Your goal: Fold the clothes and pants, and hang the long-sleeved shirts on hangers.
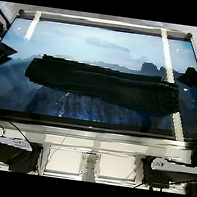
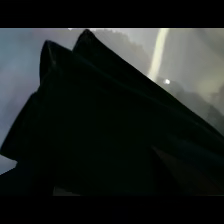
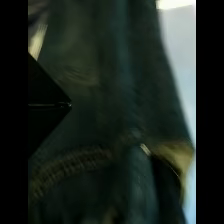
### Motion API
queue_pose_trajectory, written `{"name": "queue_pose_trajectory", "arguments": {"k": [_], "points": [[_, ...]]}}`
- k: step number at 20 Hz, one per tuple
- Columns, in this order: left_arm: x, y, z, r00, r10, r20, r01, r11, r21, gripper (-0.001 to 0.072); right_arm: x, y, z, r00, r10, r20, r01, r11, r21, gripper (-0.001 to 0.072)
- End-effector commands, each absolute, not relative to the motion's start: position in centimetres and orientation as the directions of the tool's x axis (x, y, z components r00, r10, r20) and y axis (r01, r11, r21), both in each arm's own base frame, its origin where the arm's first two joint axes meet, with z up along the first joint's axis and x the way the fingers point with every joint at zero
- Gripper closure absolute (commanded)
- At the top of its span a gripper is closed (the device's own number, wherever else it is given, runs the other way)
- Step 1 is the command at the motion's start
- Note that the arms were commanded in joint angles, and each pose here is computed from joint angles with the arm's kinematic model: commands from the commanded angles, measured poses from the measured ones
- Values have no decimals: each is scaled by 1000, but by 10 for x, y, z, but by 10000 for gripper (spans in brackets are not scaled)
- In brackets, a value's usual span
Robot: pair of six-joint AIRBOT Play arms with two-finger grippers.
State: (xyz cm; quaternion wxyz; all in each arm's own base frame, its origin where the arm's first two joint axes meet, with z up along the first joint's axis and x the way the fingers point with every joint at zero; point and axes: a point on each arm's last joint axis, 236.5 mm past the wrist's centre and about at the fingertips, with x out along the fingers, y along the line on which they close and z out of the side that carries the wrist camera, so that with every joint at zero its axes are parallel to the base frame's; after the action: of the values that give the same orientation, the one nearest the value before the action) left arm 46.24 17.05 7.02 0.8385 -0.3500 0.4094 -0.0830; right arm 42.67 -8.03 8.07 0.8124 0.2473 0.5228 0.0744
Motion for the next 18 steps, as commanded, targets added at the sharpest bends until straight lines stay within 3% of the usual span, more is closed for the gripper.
{"name": "queue_pose_trajectory", "arguments": {"k": [1,4,9,13,18], "points": [[440,161,53,585,-623,-519,-121,566,-815,75,415,-35,81,343,449,-825,77,862,501,684],[442,162,12,548,-660,-513,-163,518,-840,23,425,-7,80,341,448,-827,31,874,486,684],[452,174,-36,558,-646,-521,-208,498,-842,19,434,12,82,357,451,-818,9,874,486,684],[456,176,-48,563,-655,-503,-217,471,-855,15,433,13,82,351,453,-820,14,872,489,684],[462,182,-38,573,-643,-508,-194,496,-846,14,432,11,81,349,447,-823,13,876,482,683]]}}
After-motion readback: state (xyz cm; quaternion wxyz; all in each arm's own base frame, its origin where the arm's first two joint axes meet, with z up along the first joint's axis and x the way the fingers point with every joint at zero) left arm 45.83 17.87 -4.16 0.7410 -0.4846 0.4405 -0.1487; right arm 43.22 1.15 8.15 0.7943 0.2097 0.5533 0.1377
